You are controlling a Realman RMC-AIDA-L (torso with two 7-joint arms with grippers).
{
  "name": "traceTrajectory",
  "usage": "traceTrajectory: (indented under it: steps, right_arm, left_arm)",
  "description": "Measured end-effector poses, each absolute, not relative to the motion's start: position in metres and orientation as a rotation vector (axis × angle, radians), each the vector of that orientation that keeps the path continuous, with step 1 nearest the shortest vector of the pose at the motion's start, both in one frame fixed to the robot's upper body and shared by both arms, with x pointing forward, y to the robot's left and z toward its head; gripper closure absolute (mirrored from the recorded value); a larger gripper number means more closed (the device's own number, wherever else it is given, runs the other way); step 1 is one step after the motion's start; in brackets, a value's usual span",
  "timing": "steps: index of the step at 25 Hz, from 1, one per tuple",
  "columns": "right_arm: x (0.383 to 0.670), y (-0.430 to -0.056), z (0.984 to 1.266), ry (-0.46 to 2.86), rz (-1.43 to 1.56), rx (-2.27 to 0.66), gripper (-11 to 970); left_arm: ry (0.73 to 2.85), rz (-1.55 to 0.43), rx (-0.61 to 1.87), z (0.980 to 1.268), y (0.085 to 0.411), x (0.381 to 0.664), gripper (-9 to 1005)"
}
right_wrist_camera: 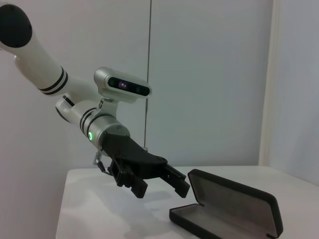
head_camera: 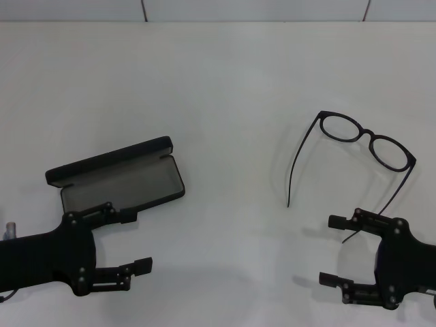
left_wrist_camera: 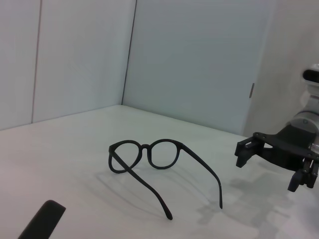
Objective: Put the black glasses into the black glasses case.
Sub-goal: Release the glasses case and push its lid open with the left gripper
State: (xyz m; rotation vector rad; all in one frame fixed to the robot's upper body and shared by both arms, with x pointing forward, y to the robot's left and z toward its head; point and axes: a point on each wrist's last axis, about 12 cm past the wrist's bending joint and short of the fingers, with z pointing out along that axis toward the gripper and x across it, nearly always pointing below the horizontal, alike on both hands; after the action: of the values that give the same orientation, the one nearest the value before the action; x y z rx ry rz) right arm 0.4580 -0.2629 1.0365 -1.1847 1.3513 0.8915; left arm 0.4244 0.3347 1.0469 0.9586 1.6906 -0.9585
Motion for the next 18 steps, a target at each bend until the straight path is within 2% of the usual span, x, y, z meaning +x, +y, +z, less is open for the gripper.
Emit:
traceTrajectory:
  steps: [18]
  right_arm:
    - [0.4606, -0.2660, 1.0377, 1.361, 0.871, -1.141, 178]
  left_arm:
    - [1.675, -0.951, 0.966, 1.0484, 0.3382, 0.4214, 111]
